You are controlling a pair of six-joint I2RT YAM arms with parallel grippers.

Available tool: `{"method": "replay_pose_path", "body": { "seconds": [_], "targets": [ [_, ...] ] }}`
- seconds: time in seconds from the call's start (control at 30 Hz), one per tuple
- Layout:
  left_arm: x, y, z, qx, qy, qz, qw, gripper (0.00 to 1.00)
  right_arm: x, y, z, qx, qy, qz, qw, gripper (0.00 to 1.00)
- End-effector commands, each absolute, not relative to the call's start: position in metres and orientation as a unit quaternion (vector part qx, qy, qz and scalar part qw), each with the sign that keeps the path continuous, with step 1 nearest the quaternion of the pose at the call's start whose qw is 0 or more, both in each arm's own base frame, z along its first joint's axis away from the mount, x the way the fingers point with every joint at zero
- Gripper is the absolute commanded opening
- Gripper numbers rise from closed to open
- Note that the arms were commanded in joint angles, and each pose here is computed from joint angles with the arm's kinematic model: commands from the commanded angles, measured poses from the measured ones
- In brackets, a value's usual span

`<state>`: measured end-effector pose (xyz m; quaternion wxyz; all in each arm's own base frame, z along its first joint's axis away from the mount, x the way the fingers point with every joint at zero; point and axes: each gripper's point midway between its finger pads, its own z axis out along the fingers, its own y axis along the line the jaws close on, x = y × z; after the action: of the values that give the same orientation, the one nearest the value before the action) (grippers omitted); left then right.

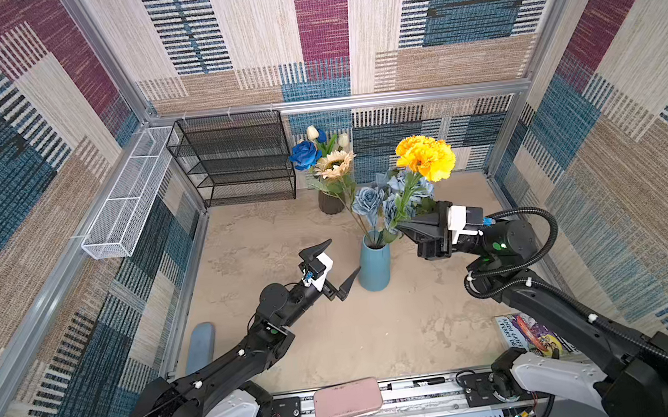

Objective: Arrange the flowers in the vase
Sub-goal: 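Lift the orange flower with the right gripper and carry it over the vase, then lower the orange flower stem into the light blue vase with the right gripper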

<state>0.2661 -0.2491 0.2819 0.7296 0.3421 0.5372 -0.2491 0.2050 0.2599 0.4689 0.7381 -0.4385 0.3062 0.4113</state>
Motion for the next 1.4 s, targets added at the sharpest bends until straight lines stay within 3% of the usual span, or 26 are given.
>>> {"method": "replay_pose_path", "body": {
  "seconds": [0.0, 0.43, 1.2, 1.3, 1.37],
  "targets": [
    [0.267, -0.246, 0.287, 0.323, 0.533, -0.258, 0.738, 0.99, 0.215, 0.259, 0.488, -0.405, 0.281, 0.381, 0.782, 0.0],
    [0.267, -0.243, 0.278, 0.321, 0.54, -0.249, 0.737, 0.99, 0.277, 0.28, 0.448, -0.383, 0.367, 0.28, 0.8, 0.0],
    [0.269, -0.245, 0.276, 0.326, 0.541, -0.249, 0.734, 0.99, 0.291, 0.291, 0.372, -0.418, 0.431, 0.266, 0.754, 0.0],
    [0.269, -0.245, 0.276, 0.326, 0.541, -0.249, 0.735, 0.99, 0.291, 0.289, 0.368, -0.414, 0.439, 0.267, 0.751, 0.06],
    [0.268, -0.245, 0.275, 0.326, 0.541, -0.249, 0.735, 0.99, 0.292, 0.286, 0.367, -0.41, 0.444, 0.263, 0.752, 0.17]
  ]
}}
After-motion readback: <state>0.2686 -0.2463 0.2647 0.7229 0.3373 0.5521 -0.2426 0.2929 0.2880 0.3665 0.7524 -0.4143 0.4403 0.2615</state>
